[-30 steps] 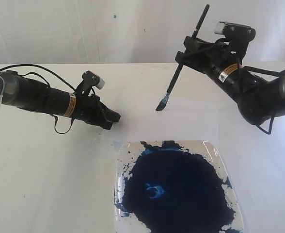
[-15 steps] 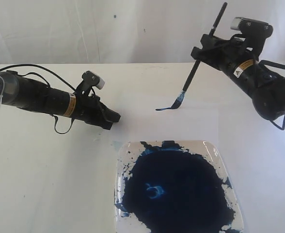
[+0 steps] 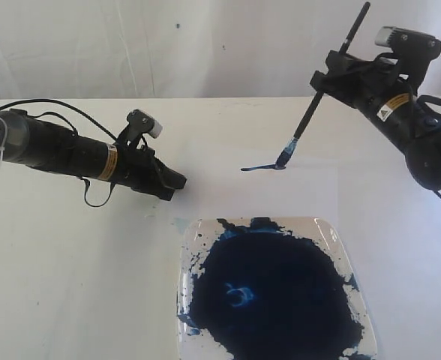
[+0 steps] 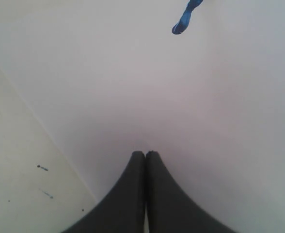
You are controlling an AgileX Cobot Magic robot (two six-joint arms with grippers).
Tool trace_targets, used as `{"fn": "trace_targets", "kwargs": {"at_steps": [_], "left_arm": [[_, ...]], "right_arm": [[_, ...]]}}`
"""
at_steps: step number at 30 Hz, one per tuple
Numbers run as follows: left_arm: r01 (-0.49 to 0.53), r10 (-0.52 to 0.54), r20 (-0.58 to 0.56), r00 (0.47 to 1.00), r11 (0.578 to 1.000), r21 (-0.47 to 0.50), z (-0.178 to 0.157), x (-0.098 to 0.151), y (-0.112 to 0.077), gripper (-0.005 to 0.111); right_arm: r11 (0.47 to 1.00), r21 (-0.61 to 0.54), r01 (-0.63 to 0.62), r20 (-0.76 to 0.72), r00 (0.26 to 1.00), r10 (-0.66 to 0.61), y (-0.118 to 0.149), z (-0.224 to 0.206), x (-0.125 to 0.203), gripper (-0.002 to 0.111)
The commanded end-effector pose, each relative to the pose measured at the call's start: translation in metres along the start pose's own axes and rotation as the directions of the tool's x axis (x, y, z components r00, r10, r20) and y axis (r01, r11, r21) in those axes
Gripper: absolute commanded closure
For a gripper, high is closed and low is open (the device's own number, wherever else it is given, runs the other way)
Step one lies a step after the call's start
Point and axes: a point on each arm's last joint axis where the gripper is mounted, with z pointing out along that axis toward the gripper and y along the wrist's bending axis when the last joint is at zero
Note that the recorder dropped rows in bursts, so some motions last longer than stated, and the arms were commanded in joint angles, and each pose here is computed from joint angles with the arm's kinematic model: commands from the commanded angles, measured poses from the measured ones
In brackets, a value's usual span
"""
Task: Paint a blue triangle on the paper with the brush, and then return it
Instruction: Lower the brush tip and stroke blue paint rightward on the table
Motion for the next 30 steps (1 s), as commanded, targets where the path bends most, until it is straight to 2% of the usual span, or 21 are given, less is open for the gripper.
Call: {"fn": "trace_targets", "kwargs": {"at_steps": [1, 4, 14, 30], "left_arm": [[-0.013, 0.013, -0.016, 1.000, 1.000, -0.003, 0.002, 0.002, -0.001, 0.107], [-0.013, 0.013, -0.016, 1.000, 1.000, -0.003, 0.002, 0.002, -0.001, 0.107], [-0.013, 0.013, -0.016, 1.000, 1.000, -0.003, 0.002, 0.002, -0.001, 0.107], [-0.013, 0.013, -0.016, 1.000, 1.000, -0.003, 0.002, 0.002, -0.001, 0.107]], "right_arm": [[0.999, -0.041, -0.020, 0.089, 0.996, 0.024, 0.005, -0.003, -0.017, 0.108], [0.995, -0.077, -0.056, 0.085, 0.994, 0.063, 0.013, -0.002, -0.016, 0.108], [0.986, -0.157, -0.056, 0.045, 0.997, 0.063, 0.046, 0.006, -0.002, 0.108], [0.990, -0.117, -0.078, -0.006, 0.997, 0.078, 0.040, 0.011, 0.022, 0.108]]}}
